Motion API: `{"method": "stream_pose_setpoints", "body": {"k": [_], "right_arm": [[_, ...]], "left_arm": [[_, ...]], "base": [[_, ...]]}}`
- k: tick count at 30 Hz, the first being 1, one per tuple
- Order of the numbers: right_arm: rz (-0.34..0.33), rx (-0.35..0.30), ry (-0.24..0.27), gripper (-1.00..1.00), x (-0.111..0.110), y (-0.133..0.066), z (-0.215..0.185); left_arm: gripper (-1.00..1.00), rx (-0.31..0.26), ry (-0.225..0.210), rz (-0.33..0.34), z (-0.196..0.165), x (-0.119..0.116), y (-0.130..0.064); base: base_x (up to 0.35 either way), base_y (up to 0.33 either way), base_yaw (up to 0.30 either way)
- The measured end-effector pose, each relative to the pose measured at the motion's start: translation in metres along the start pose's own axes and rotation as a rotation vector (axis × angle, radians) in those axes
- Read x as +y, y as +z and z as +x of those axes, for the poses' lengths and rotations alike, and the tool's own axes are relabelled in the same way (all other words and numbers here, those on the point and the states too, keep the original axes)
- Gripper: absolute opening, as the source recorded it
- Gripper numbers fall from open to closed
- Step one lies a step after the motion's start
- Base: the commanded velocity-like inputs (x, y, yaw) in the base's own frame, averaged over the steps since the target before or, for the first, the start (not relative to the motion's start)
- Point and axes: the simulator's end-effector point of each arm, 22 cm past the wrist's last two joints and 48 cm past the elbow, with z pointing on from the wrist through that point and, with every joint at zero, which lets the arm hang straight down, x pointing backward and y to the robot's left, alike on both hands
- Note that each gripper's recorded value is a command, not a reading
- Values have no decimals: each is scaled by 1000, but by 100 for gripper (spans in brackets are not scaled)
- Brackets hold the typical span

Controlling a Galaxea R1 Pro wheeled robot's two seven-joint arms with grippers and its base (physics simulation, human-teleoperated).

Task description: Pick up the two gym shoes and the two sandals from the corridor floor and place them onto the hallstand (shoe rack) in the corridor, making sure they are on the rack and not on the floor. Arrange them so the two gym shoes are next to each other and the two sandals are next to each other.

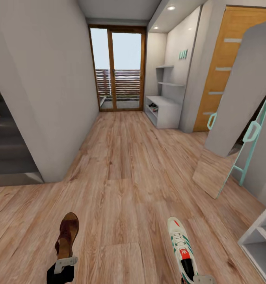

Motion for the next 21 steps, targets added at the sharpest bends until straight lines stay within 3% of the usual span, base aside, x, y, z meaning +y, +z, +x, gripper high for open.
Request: {"method": "stream_pose_setpoints", "body": {"k": [4, 7, 10, 14, 21], "right_arm": [[-22, -27, 2, -100, 7, 3, -12], [-65, -120, 34, -100, 20, 11, -55], [-66, -204, 79, -100, 18, 17, -96], [-54, -226, 117, -100, 17, 18, -108], [-40, -224, 124, -100, 10, 19, -107]], "left_arm": [[-100, 0, 0, 0, 0, 0, 0], [-100, 0, 0, 1, 0, 0, 0], [-100, 0, 0, 1, 0, 0, 0], [-100, 1, -1, 3, 1, -1, 0], [-100, 1, -1, 3, 1, -1, 0]], "base": [[338, 0, 0], [338, 0, 0], [338, 0, 0], [338, 0, 0], [338, 0, 0]]}}
